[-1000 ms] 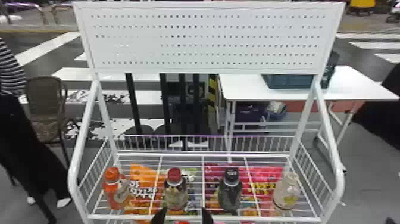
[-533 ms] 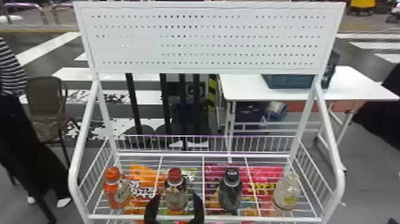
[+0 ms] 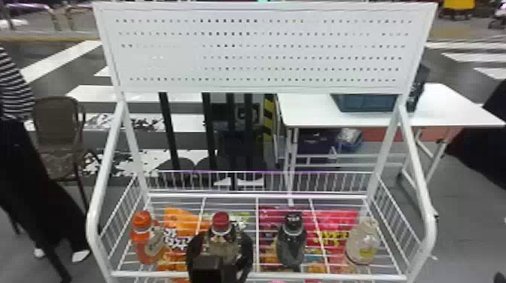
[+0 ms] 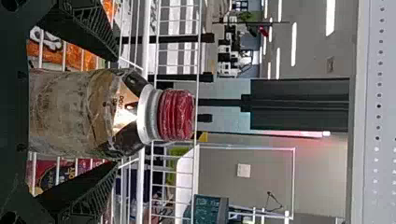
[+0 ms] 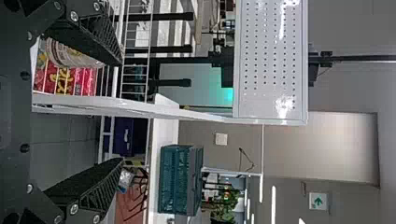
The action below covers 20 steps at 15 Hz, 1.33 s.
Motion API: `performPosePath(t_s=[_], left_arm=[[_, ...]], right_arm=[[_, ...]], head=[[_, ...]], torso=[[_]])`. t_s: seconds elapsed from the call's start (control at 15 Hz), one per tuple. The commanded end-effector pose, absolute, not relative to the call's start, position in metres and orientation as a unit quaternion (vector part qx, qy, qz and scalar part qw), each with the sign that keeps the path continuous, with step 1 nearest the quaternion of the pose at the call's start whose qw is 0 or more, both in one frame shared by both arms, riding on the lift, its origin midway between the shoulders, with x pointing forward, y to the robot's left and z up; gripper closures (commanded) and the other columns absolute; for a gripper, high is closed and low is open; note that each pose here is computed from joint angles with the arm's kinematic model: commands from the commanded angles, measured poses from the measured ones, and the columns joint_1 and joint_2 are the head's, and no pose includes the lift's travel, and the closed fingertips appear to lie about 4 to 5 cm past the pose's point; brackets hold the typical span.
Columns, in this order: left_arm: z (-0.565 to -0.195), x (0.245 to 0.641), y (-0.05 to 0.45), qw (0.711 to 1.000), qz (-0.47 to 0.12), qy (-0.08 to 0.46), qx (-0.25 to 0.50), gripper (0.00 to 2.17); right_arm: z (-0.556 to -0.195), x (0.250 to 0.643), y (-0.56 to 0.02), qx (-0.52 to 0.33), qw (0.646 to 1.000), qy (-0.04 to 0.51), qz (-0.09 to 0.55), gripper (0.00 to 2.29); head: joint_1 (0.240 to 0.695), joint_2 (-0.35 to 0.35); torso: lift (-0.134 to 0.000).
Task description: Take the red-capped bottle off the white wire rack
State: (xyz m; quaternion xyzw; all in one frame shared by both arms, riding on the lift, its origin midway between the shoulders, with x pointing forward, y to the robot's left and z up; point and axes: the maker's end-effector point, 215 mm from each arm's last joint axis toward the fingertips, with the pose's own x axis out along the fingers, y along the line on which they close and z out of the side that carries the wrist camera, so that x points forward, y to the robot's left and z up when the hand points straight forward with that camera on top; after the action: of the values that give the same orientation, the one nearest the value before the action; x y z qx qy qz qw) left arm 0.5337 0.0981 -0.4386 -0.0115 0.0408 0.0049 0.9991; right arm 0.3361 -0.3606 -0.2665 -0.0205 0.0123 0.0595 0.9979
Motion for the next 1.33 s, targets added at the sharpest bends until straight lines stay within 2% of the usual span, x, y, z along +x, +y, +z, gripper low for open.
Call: performPosePath(t_s=[0.0, 0.07, 0.13, 0.33, 0.47, 0.73, 0.87, 1.13, 1.27], left_arm=[[-0.447, 0.535, 0.097, 0.998, -0.006, 0.055, -0.002, 0.81], [-0.45, 0.535, 0.096, 0.998, -0.007, 0.061, 0.0, 1.54], [-0.449, 0.535, 0.097, 0.998, -0.002, 0.061, -0.001, 2.06], [-0.446, 0.531, 0.092, 0.998, -0.008, 0.063, -0.001, 2.1], [-0.432, 0.527, 0.092, 0.998, -0.009, 0.054, -0.005, 2.1], [-0.395, 0.505, 0.096, 0.996, -0.017, 0.078, 0.026, 2.09], [-0.369, 0.492, 0.138, 0.997, 0.01, 0.073, 0.036, 2.09], [-0.296, 0.462, 0.227, 0.997, 0.067, 0.031, 0.017, 2.09], [-0.263, 0.446, 0.252, 0.997, 0.077, 0.009, 0.015, 2.09]], right_arm=[[-0.264, 0.337, -0.362, -0.02, 0.998, 0.011, 0.058, 0.17], [-0.265, 0.336, -0.363, -0.02, 0.998, 0.011, 0.058, 0.17], [-0.265, 0.336, -0.363, -0.021, 0.998, 0.011, 0.058, 0.17], [-0.266, 0.338, -0.363, -0.02, 0.998, 0.012, 0.058, 0.17], [-0.266, 0.337, -0.362, -0.019, 0.998, 0.012, 0.058, 0.17], [-0.267, 0.337, -0.362, -0.017, 0.998, 0.012, 0.057, 0.17], [-0.269, 0.337, -0.362, -0.016, 0.998, 0.013, 0.057, 0.17], [-0.267, 0.338, -0.36, -0.018, 0.998, 0.013, 0.06, 0.17], [-0.267, 0.338, -0.357, -0.019, 0.998, 0.014, 0.064, 0.17]], head=[[0.499, 0.0], [0.499, 0.0], [0.499, 0.0], [0.499, 0.0], [0.499, 0.0], [0.499, 0.0], [0.499, 0.0], [0.499, 0.0], [0.499, 0.0]], torso=[[0.0], [0.0], [0.0], [0.0], [0.0], [0.0], [0.0], [0.0], [0.0]])
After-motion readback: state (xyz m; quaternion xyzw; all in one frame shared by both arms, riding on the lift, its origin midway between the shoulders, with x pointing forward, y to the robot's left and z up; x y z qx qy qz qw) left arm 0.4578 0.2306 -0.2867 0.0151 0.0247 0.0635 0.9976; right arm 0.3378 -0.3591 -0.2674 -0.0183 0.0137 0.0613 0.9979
